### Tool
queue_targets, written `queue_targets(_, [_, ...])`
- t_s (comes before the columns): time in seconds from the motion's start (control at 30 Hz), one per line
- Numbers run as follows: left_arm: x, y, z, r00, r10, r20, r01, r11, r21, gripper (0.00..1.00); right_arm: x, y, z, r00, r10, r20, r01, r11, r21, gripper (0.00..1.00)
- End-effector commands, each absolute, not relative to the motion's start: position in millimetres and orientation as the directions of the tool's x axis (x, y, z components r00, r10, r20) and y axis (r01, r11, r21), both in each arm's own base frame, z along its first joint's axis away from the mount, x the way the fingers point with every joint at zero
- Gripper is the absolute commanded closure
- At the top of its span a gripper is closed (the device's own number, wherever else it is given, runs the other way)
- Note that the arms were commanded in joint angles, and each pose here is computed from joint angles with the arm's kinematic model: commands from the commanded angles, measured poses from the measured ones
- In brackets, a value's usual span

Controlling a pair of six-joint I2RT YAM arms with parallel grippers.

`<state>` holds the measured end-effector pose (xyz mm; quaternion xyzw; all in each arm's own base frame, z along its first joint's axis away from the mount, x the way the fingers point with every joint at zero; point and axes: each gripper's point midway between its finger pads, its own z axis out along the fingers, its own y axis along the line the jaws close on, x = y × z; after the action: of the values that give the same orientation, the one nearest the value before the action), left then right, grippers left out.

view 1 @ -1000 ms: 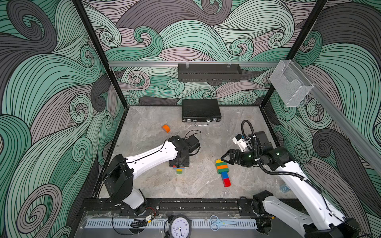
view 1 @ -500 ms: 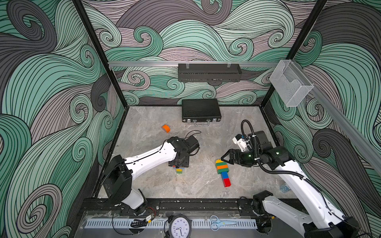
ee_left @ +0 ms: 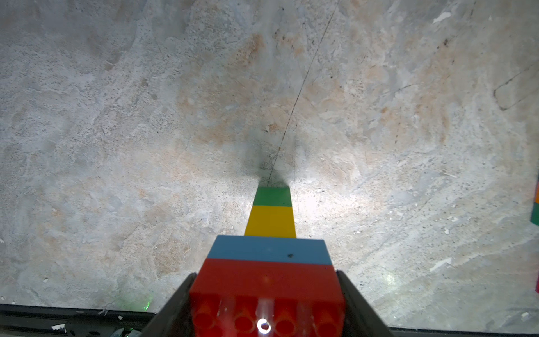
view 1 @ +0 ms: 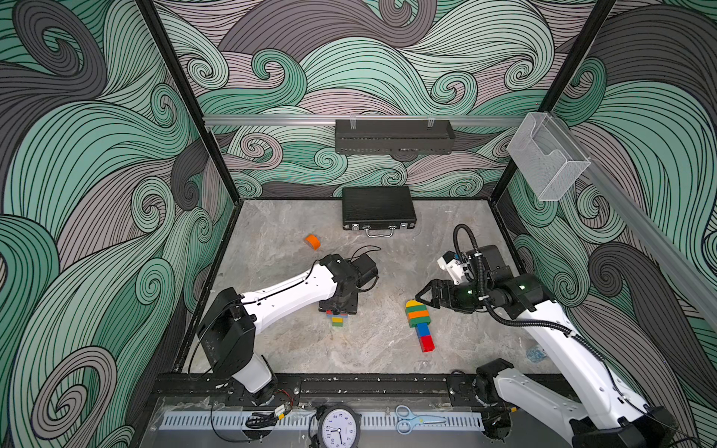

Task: Assemble an ice cream with lego
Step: Assemble the lego brick with the lego brick.

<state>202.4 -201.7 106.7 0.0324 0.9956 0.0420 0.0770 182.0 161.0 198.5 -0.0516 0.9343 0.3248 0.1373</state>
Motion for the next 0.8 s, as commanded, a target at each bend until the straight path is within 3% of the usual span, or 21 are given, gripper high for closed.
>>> queue_targets(0.0, [186.4, -194.6, 73.7, -0.996, 0.083, -0.041, 0.077, 0.986, 0.148, 0.56, 182.2, 160.4, 206.8, -0.947, -0.024, -0.32, -0.216, 0.787, 0.578, 0.01])
queue_targets(0.77, [192.8, -189.9, 91.3, -0.992, 0.066, -0.105, 0.05, 0.987, 0.149, 0.39, 181.9, 158.8, 209.7, -0.943, -0.023, -0.332, -0.221, 0.79, 0.572, 0.01])
